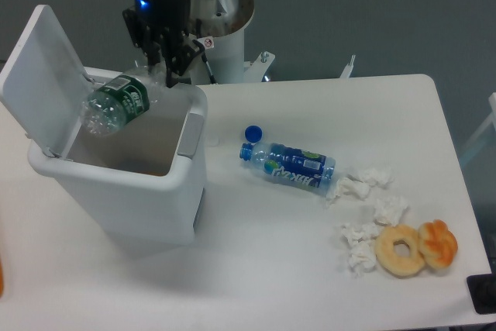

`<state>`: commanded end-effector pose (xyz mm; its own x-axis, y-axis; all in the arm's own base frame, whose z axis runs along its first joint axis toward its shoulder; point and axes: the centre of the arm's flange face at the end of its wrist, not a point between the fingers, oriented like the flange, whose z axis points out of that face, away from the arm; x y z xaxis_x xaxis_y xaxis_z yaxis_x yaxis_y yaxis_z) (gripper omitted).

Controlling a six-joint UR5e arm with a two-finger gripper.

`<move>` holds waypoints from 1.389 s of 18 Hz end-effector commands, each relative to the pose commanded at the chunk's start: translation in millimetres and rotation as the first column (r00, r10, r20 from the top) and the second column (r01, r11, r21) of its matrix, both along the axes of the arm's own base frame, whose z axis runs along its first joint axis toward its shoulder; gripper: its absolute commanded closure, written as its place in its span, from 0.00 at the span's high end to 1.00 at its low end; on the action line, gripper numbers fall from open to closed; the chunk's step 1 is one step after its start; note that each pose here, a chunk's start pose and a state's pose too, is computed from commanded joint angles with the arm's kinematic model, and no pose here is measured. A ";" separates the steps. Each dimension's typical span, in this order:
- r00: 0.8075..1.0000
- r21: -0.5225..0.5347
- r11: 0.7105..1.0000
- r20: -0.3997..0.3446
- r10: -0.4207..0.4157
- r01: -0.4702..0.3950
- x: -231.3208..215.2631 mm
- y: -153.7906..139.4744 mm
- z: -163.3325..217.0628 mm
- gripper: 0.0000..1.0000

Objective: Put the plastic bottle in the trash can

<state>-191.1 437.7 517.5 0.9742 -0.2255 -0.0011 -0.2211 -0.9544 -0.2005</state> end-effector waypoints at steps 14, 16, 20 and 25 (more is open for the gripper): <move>1.000 -0.010 1.000 -0.009 0.003 -0.003 -3.6 2.0 -3.6 0.82; 1.000 -0.005 1.000 -0.014 0.005 -0.005 -4.7 2.1 -0.3 0.88; 0.997 0.031 0.997 -0.044 0.067 -0.065 -34.0 -9.6 9.5 1.00; 0.960 0.120 0.964 -0.126 0.251 -0.237 -135.4 -57.7 16.7 1.00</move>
<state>-326.4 380.0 534.2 0.9881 0.0276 -0.1511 -0.0166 -0.9588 -0.2837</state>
